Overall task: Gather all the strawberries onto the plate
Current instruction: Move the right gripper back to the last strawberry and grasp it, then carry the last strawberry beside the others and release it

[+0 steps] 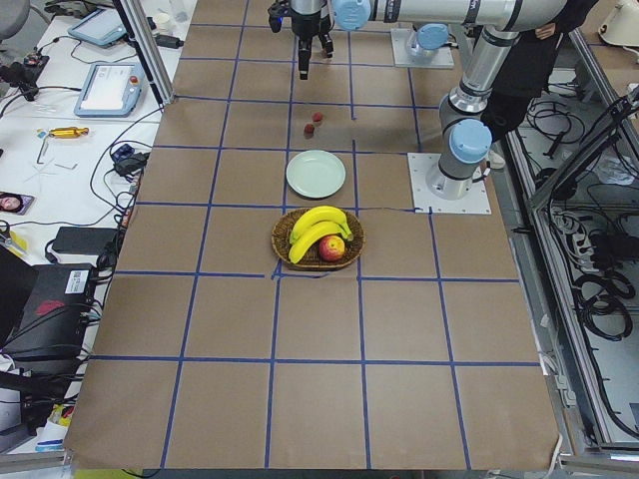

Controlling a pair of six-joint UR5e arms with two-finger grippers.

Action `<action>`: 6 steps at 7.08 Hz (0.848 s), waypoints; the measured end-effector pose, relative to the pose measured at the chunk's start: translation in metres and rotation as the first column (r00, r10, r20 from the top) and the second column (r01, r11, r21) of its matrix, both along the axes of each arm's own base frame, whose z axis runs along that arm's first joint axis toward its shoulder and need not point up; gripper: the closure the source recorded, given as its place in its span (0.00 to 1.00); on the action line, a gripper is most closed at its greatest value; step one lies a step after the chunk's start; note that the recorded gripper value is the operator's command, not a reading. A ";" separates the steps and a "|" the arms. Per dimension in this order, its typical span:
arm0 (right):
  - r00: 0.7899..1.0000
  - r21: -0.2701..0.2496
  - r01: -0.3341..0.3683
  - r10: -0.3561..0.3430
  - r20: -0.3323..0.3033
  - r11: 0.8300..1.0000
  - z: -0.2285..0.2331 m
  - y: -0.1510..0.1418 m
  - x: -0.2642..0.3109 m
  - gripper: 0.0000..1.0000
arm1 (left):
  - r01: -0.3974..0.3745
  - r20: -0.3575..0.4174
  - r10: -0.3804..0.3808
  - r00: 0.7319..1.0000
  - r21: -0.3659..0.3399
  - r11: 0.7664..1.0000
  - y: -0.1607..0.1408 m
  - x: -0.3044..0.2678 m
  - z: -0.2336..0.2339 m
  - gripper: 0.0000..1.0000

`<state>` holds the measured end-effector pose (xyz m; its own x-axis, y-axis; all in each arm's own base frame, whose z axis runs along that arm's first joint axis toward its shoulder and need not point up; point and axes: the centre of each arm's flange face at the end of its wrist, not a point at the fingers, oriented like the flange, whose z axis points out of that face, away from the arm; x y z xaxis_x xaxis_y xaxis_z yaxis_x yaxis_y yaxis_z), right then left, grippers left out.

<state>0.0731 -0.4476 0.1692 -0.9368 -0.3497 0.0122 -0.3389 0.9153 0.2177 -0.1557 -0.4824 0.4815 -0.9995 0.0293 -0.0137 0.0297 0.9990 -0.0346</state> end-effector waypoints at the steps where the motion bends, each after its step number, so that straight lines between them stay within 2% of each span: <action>1: 1.000 -0.001 0.000 0.000 -0.003 1.000 0.000 0.000 0.000 0.82 | 0.000 0.000 0.000 1.000 0.000 1.000 0.000 0.000 0.000 0.00; 3: 1.000 -0.031 0.023 -0.023 0.008 0.999 0.009 -0.007 0.004 0.82 | 0.000 0.000 0.000 1.000 0.000 1.000 0.000 0.000 0.000 0.00; 6: 0.987 -0.103 0.139 -0.130 0.093 0.985 0.036 -0.036 0.063 0.82 | 0.000 0.000 0.000 1.000 0.000 1.000 0.000 0.000 0.000 0.00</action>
